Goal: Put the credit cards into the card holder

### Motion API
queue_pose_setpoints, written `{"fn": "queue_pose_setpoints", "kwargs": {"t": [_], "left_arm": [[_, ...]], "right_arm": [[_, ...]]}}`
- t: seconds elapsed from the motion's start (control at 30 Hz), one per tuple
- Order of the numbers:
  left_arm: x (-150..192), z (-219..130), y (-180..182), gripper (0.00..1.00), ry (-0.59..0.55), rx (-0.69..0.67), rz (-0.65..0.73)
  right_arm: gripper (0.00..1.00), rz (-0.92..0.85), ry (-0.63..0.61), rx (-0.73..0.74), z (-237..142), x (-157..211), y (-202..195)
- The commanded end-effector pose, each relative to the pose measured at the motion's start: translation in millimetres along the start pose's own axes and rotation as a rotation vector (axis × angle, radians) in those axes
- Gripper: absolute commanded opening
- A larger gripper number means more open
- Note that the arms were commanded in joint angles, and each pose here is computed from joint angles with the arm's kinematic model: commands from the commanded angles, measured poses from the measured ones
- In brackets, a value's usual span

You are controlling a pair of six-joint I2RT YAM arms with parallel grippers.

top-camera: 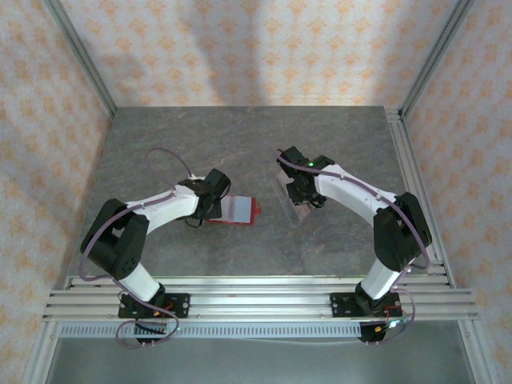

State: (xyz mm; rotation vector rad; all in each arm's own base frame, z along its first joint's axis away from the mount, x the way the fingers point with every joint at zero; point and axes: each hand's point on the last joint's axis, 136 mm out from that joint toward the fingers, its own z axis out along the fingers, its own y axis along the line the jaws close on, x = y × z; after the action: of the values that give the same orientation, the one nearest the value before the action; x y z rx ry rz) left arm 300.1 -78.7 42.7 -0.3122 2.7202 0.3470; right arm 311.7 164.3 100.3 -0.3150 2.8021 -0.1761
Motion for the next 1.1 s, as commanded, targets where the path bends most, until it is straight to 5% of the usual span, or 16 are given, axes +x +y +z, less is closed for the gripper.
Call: {"fn": "queue_pose_setpoints", "kwargs": {"t": [0.0, 0.33, 1.07], "left_arm": [[1.9, 5.3, 6.8, 0.92, -0.008, -0.042, -0.005], [2.5, 5.3, 7.1, 0.92, -0.008, -0.040, -0.007], [0.5, 3.9, 5.1, 0.92, -0.008, -0.034, 0.003]], "right_arm": [[0.32, -0.025, 0.037, 0.021, 9.0, 9.5, 0.0], [0.30, -0.028, 0.066, -0.008, 20.1, 11.2, 10.0], [0.05, -0.023, 0.062, -0.083, 9.9, 8.9, 19.2]]}}
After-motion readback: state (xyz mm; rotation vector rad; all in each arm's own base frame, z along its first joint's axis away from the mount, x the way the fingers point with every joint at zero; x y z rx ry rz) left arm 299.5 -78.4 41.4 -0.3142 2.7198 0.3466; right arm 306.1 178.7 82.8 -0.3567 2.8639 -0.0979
